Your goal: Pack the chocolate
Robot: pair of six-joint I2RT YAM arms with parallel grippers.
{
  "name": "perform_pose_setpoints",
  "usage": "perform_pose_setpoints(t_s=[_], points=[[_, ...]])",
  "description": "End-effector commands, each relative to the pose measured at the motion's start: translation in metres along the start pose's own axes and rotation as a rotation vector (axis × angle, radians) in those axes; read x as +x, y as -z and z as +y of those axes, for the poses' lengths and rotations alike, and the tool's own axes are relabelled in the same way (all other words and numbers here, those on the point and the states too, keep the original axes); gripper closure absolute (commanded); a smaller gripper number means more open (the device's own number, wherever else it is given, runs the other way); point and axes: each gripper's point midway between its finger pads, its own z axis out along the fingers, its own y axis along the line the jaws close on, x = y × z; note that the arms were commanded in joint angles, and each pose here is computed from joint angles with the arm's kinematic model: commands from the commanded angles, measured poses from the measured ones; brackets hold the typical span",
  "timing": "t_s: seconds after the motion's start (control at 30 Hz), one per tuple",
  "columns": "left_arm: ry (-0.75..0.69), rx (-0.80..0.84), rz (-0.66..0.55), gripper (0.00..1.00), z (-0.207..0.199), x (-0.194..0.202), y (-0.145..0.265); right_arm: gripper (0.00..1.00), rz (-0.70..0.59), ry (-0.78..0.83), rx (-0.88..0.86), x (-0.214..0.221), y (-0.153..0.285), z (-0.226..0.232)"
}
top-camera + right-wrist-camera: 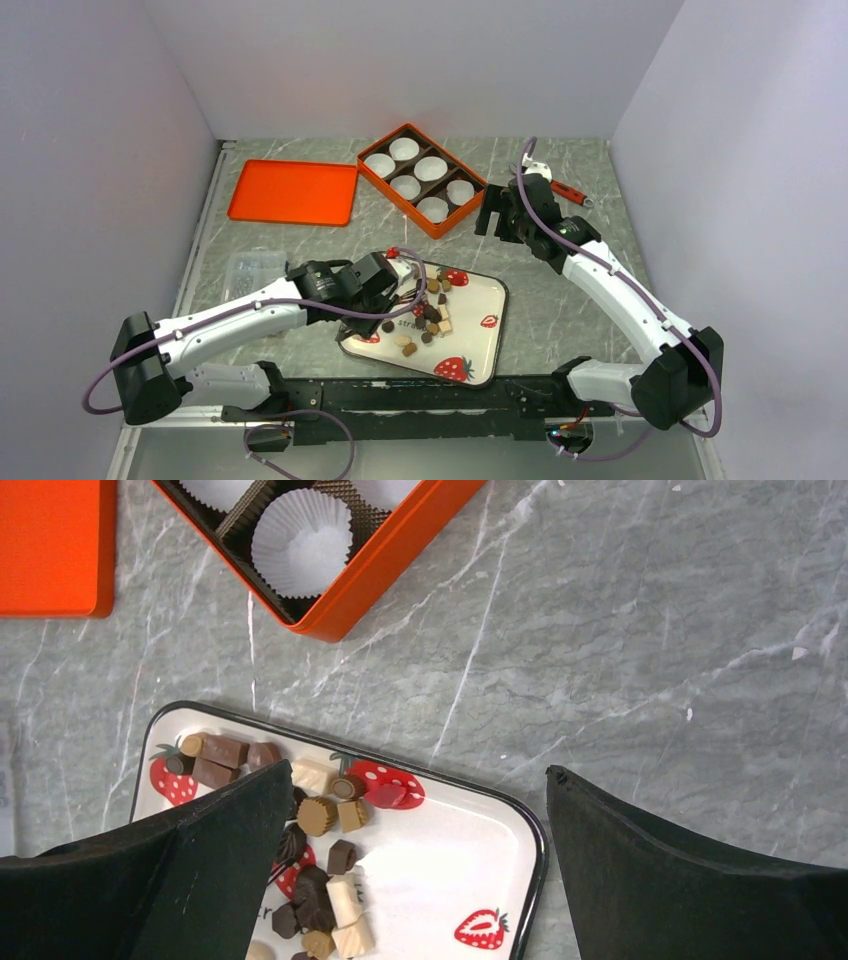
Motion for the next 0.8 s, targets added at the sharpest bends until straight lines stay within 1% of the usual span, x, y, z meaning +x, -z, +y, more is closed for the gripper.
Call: perform_pose_setpoints(t_s=[0.0,0.3,0.4,0.63,0.77], points=[[-0.015,-0.007,-0.076,0.61,-0.003,-0.026,0.008,0.00,-0.046,0.000,-0.025,-0.011,0.008,0.001],[-0.032,-0.006,-0.074,0.62,-0.006,-0.029,0.005,0.00,-0.042,-0.005,-0.036,-0.009,0.008,0.002],[-0.033,-0.006,-0.078,0.59,-0.006,-0.031,0.004,0.00,-0.041,-0.005,-0.041,-0.009,0.008,0.003],[-0.032,-0.010,-0.089,0.63,-0.006,-0.036,0.005,0.00,-0.041,-0.005,-0.038,-0.009,0.009,0.001],[-0.033,-0.005,-0.086,0.68,-0.008,-0.036,0.003,0.00,-0.039,-0.005,-0.038,-0.007,0.009,0.001]])
